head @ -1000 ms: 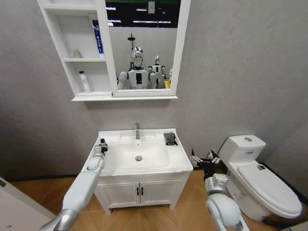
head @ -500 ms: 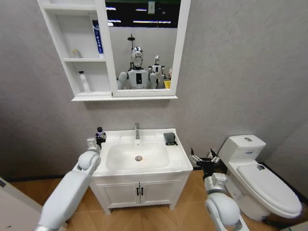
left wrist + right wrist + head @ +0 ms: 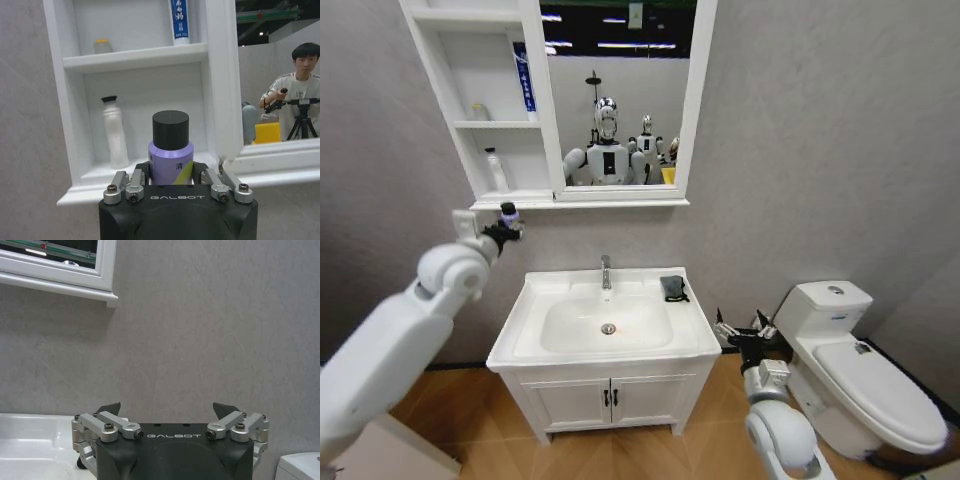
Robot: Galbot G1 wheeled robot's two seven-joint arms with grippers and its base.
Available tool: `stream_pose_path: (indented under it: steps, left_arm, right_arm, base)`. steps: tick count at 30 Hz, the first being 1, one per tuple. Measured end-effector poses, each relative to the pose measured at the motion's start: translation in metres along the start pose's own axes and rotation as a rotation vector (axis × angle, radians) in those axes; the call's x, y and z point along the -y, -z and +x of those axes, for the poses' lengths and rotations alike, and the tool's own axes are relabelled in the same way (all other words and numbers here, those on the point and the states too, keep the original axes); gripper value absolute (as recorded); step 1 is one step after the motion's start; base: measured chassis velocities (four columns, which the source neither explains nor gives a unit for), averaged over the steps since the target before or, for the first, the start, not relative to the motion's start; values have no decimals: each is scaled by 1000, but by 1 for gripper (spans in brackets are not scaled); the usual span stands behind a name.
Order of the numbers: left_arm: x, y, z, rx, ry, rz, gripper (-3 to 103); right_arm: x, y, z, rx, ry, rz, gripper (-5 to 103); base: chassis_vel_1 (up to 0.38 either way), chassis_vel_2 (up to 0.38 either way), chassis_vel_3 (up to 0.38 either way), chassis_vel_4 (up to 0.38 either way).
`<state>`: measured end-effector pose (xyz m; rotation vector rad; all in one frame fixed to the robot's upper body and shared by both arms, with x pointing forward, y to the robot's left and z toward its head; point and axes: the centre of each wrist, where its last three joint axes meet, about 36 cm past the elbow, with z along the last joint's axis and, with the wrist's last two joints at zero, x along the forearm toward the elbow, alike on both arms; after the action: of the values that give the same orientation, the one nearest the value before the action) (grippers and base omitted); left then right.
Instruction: Move facial cleanser and shampoo from washbasin to cabinet, then wipe washbasin with towel.
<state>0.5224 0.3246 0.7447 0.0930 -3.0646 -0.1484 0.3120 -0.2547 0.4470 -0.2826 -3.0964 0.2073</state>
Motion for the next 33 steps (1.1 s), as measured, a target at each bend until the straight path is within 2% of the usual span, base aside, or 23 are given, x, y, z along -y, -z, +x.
stream_pose_path:
  steps: [4,5,7,9,11,13,15,20,24,29,33]
  left_arm:
    - [-13,44,-36,18,-13,35,43]
    - [-13,44,-36,18,-13,35,43]
    - [-11,61,-58,18,-31,44,43]
    - [-8,65,-66,19,-39,44,43]
    - [0,71,-86,12,-50,47,43]
    - [4,73,-97,5,-55,51,43]
    - [7,69,-122,-26,-49,50,43]
    - [0,61,-139,-64,-24,39,43]
    - [-15,54,-158,-107,3,28,43]
    - [-17,56,-177,-127,-5,22,43]
    - [-11,61,-187,-132,-21,29,43]
  right_arm:
    - [1,0,0,-2,-1,2,100]
    - [1,0,0,-2,-1,2,100]
    - [1,0,0,-3,-2,3,100]
    - [1,0,0,-3,-1,3,100]
    - [1,0,-1,-4,-1,5,100]
    - [1,0,-1,-4,-2,6,100]
    - [3,0,-1,-4,-6,8,100]
    - [4,0,-2,-5,-6,7,100]
    - [4,-3,-4,-12,-2,10,100]
    - [3,-5,-5,-15,2,8,100]
    - [3,-6,-6,-16,1,9,100]
  base:
    - [0,0,0,0]
    - [0,0,0,0]
    - [0,0,0,0]
    - [0,0,0,0]
    - [0,0,0,0]
    - [0,0,0,0]
    - [0,0,0,0]
    - [0,0,0,0]
    - [0,0,0,0]
    - [0,0,0,0]
    - [0,0,0,0]
